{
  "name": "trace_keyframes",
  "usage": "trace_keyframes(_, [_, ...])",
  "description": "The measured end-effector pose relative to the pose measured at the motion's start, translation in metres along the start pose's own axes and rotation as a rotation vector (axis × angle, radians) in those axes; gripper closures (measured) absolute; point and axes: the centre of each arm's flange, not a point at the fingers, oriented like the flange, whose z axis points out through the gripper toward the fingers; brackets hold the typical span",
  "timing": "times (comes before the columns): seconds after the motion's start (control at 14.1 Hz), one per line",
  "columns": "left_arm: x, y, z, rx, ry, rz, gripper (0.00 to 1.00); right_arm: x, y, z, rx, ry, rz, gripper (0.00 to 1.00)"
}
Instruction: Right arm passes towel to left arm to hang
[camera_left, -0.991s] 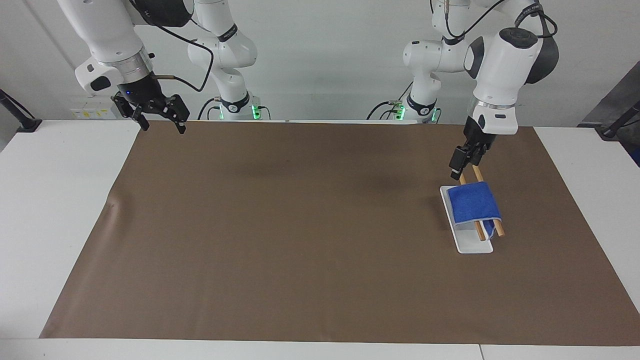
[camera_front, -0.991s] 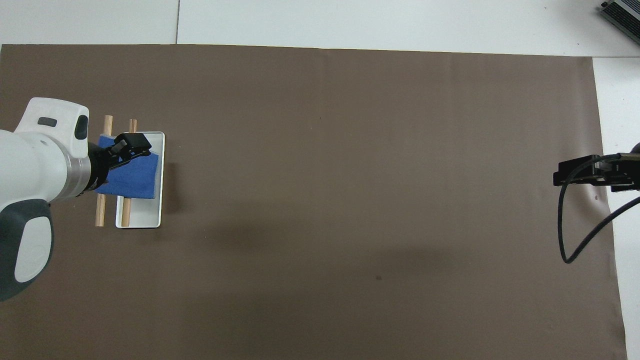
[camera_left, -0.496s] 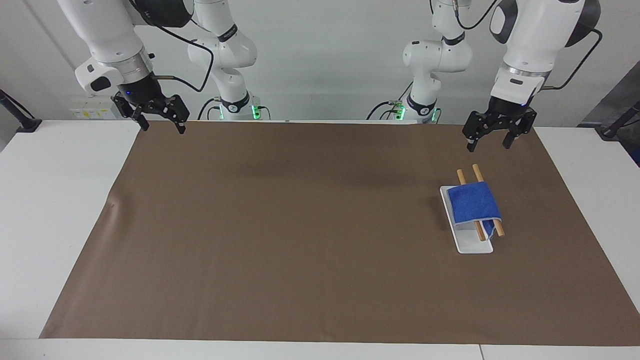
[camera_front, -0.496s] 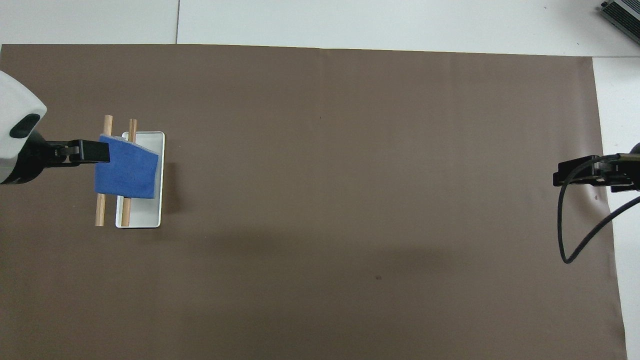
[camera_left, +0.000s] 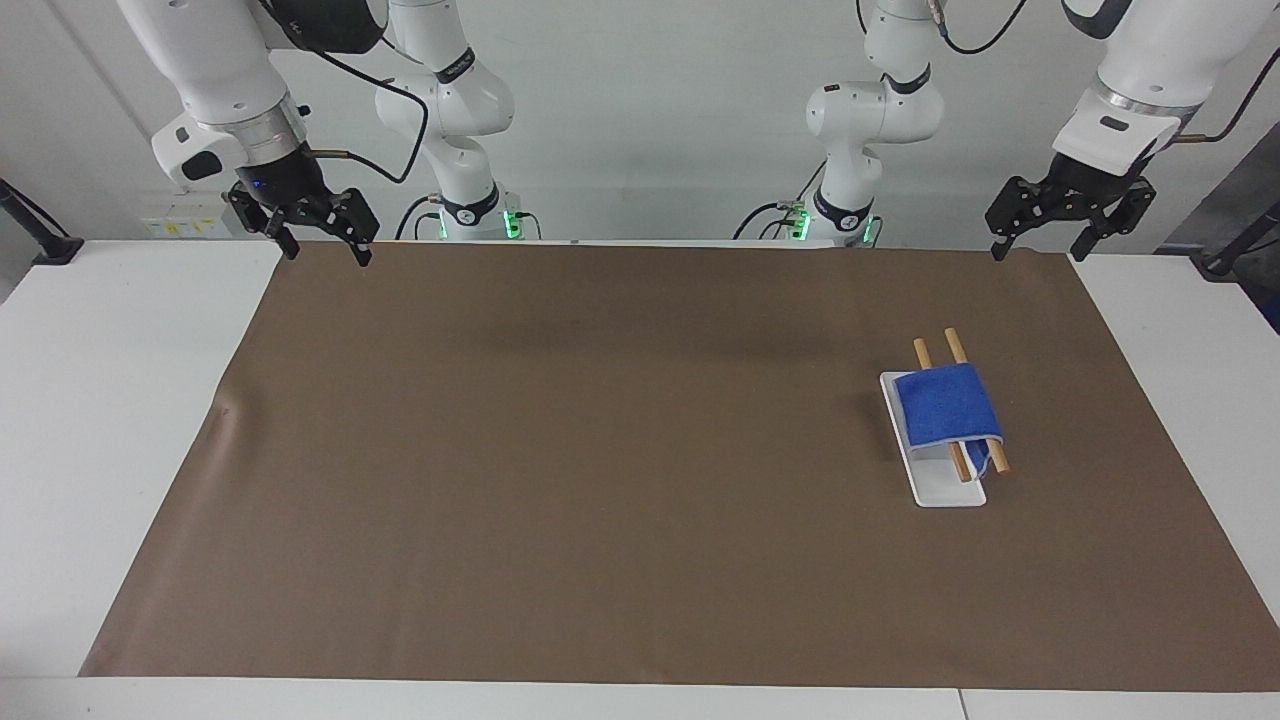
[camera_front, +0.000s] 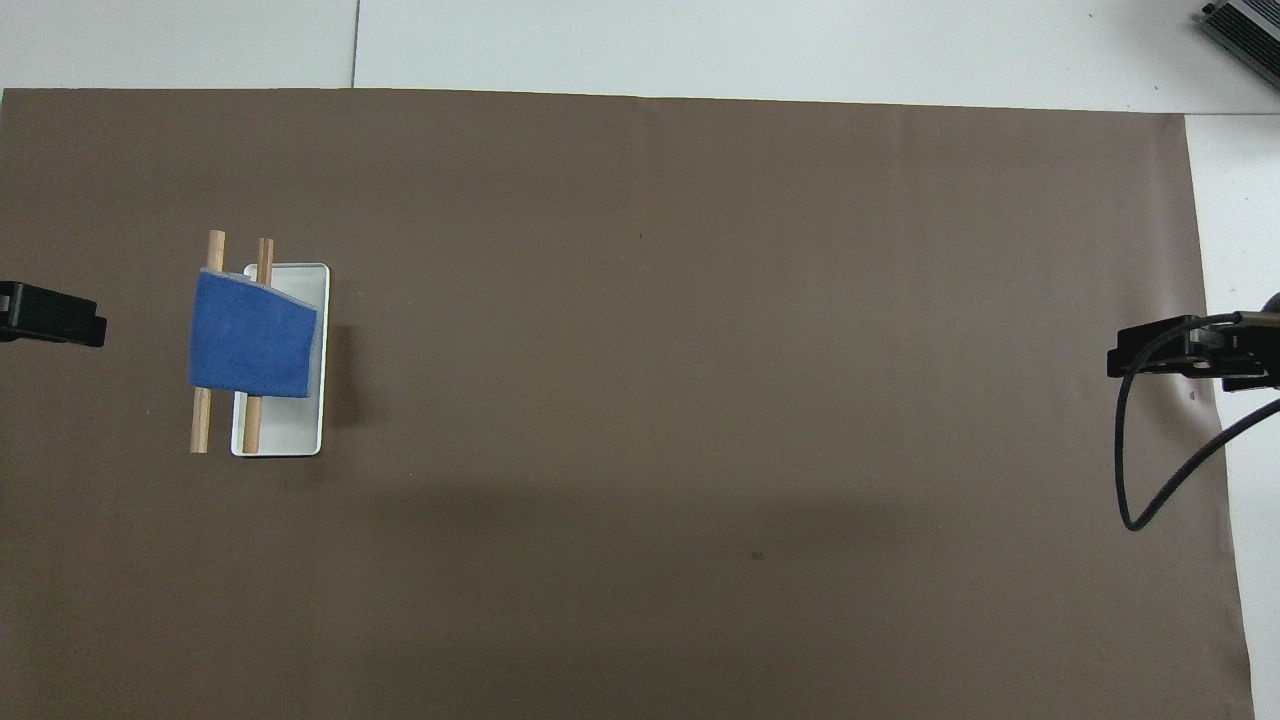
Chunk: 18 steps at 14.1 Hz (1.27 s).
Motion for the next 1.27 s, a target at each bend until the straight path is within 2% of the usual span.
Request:
trace_keyframes(0.35, [0.002,0.002,-0.003,-0.021,-0.044,0.090,0.00,0.000,0.000,0.002,0.000,-0.005,0.003,0.00])
trace_keyframes(0.57, [-0.002,0.004,0.007,-0.024,-0.067,0.094,0.00,-0.001,0.000,0.003,0.000,-0.005,0.003,0.00])
trace_keyframes(1.27, [-0.001,0.004,0.020,-0.023,-0.050,0.094,0.00,-0.001,0.000,0.002,0.000,-0.004,0.003,0.00])
